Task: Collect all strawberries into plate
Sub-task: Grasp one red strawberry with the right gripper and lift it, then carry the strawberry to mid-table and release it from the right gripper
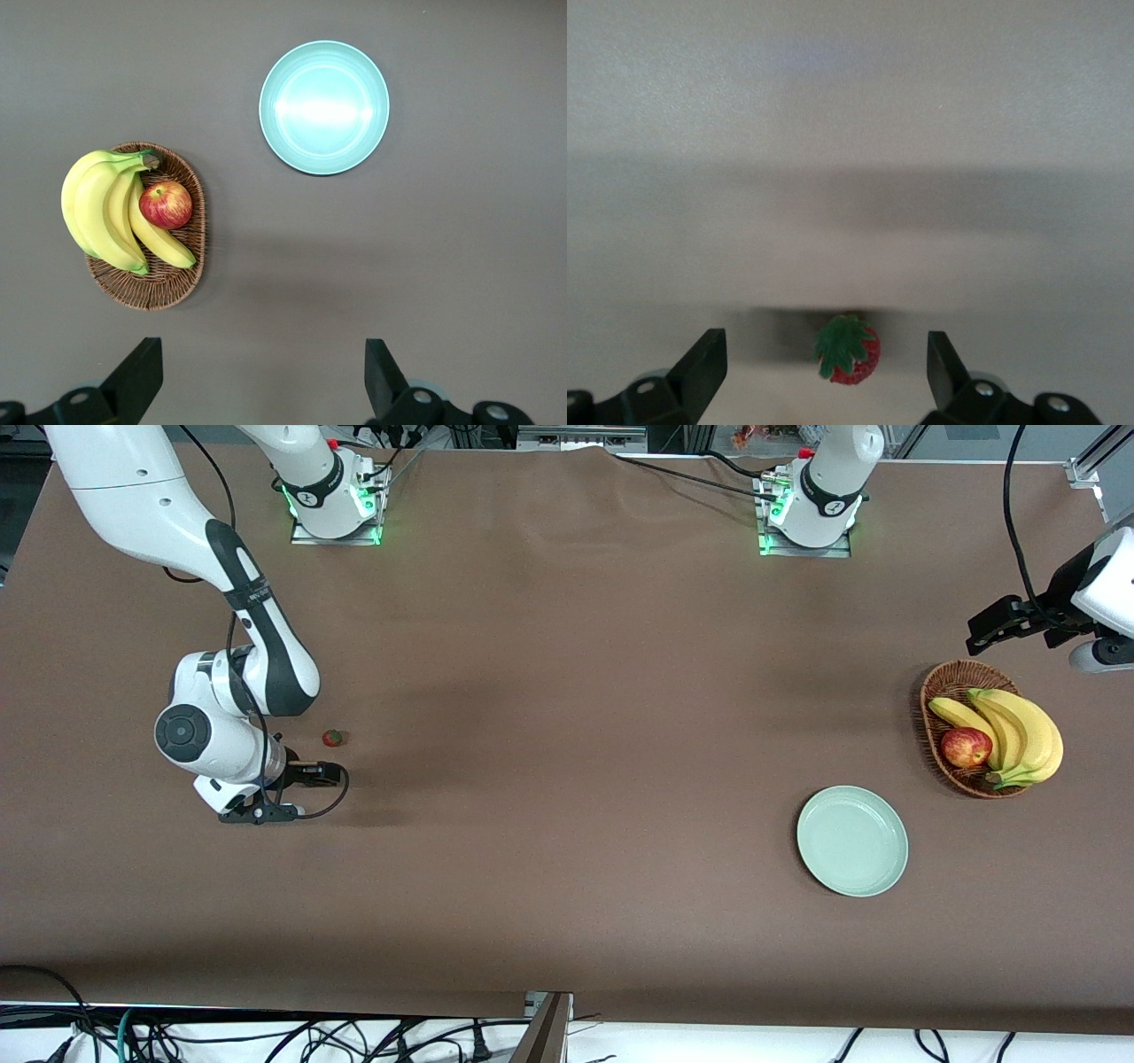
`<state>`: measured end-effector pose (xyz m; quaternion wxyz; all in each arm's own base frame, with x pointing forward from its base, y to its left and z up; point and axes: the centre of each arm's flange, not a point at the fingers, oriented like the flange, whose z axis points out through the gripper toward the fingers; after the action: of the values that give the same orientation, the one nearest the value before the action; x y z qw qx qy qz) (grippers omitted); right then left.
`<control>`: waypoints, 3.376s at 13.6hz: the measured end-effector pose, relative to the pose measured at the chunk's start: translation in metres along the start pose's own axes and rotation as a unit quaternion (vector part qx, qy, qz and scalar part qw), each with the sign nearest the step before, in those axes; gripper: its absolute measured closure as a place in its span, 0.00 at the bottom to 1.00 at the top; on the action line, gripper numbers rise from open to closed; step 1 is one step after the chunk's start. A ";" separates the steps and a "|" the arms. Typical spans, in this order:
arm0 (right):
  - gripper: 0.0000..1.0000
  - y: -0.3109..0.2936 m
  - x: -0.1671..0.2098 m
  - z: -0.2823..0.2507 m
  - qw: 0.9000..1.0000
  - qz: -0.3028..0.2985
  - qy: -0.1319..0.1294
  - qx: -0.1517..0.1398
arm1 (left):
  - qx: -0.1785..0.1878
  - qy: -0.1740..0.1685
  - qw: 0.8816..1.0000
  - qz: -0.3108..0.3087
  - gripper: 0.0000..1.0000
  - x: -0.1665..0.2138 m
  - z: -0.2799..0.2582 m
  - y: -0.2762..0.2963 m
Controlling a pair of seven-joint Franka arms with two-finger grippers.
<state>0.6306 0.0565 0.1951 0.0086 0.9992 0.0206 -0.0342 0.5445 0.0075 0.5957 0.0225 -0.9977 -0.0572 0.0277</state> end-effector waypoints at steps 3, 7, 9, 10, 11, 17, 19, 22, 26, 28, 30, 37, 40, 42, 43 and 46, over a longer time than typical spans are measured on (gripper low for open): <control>0.00 0.000 -0.004 0.010 1.000 0.000 -0.008 0.000 | 0.000 0.000 1.000 0.000 0.00 0.000 0.000 0.000; 0.14 0.000 -0.008 0.015 1.000 -0.001 -0.013 0.000 | 0.000 0.000 1.000 0.000 0.00 0.000 0.000 0.000; 0.38 0.000 -0.009 0.016 1.000 -0.001 -0.014 -0.001 | 0.000 0.000 1.000 0.000 0.00 0.000 0.000 0.000; 0.47 0.002 -0.009 0.016 1.000 0.000 -0.014 -0.001 | 0.000 0.000 1.000 0.000 0.00 0.000 0.000 0.000; 0.57 0.003 -0.009 0.016 1.000 0.001 -0.014 -0.001 | 0.000 0.000 1.000 0.000 0.00 0.000 0.000 0.000; 0.68 0.003 0.004 -0.011 1.000 -0.002 0.015 -0.001 | 0.000 0.000 1.000 0.000 0.00 0.000 0.000 0.000; 0.68 -0.012 0.013 -0.045 0.999 -0.013 0.030 0.002 | 0.000 0.000 1.000 0.000 0.00 0.000 0.000 0.000; 0.68 -0.097 0.012 -0.088 0.999 -0.020 0.038 0.006 | 0.000 0.003 1.000 -0.001 0.00 0.001 -0.001 -0.001; 0.68 -0.264 -0.022 -0.106 0.997 0.055 0.057 0.025 | -0.006 0.013 1.000 -0.018 0.00 0.005 -0.002 -0.019; 0.68 -0.332 -0.040 -0.097 0.992 0.102 0.058 0.036 | -0.008 0.013 1.000 -0.023 0.00 0.005 -0.002 -0.024; 0.68 -0.391 -0.055 -0.083 0.988 0.133 0.063 0.052 | -0.014 0.011 0.999 -0.027 0.00 0.005 -0.001 -0.027; 0.68 -0.527 -0.127 -0.024 0.977 0.127 0.102 0.137 | -0.051 -0.002 0.999 -0.018 0.00 0.002 0.010 -0.005; 0.68 -0.537 -0.141 0.006 0.980 0.118 0.094 0.130 | -0.045 -0.022 0.998 -0.028 0.00 -0.001 0.026 0.054; 0.67 -0.538 -0.142 0.012 0.980 0.118 0.093 0.128 | -0.044 -0.033 0.998 -0.035 0.00 0.007 0.048 0.084; 0.65 -0.538 -0.143 0.012 0.981 0.117 0.092 0.128 | -0.046 -0.037 0.997 -0.040 0.00 0.013 0.060 0.096; 0.45 -0.542 -0.144 0.008 0.980 0.115 0.095 0.131 | -0.052 -0.040 0.996 -0.052 0.00 0.023 0.085 0.126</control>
<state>0.4642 0.5917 0.1887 -0.1206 0.9860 -0.0981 0.0597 0.5766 -0.1116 0.5034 -0.0306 -0.9912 -0.1115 0.0639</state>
